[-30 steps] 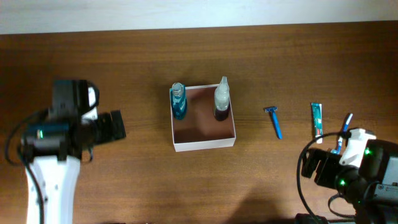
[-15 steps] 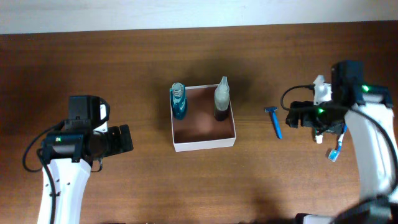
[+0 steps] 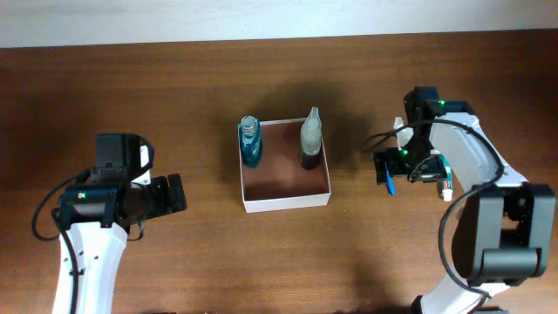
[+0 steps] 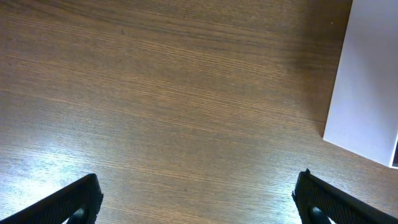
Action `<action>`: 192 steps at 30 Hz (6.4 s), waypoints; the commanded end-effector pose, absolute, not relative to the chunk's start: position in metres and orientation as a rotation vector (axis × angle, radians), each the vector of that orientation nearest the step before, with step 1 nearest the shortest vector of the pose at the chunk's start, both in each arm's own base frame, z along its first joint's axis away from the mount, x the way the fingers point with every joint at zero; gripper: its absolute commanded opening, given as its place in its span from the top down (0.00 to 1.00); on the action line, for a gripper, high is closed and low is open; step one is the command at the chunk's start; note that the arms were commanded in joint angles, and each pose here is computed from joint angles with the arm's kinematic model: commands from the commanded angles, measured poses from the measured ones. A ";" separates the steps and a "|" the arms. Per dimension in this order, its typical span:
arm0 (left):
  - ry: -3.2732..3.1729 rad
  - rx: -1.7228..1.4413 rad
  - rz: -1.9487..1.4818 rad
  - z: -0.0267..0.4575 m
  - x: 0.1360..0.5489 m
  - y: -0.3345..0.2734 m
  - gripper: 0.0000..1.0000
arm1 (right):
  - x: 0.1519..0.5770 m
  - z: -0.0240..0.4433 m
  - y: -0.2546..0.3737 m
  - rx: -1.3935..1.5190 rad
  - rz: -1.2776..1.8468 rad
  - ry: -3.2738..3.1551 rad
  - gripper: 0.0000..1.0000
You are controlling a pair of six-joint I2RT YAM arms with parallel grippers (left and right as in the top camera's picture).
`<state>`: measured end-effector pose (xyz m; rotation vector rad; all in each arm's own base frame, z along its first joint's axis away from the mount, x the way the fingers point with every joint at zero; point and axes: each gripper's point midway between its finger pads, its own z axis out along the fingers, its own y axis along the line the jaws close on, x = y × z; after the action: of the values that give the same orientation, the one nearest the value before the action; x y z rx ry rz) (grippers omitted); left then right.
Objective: Pack container
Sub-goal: 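Withdraw the left arm and grasp the blue razor with the right gripper, then carry the razor with the right gripper and drop it into the box, then move the right gripper to the Colgate toothpaste tube and grasp it, then carry the toothpaste with the right gripper and release it in the box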
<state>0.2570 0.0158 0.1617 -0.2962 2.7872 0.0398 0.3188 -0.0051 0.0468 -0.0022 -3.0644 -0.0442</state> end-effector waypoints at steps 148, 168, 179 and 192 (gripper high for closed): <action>2.799 -0.320 0.069 0.159 0.254 0.020 0.01 | 0.340 -0.014 -0.119 -0.515 -0.086 -2.984 0.20; 2.799 -0.320 0.069 0.159 0.254 0.020 0.00 | 0.335 -0.017 -0.116 -0.513 -0.103 -2.957 0.96; 2.799 -0.320 0.069 0.159 0.254 0.020 0.01 | 0.373 0.069 -0.078 -0.433 -0.306 -3.180 0.96; 2.799 -0.320 0.069 0.159 0.254 0.020 0.01 | 0.351 0.228 0.130 1.375 -0.136 -3.402 0.96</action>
<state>0.2548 0.0173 0.1610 -0.2988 2.7952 0.0538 0.3670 0.0906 0.2191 0.7856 -3.5481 -0.2834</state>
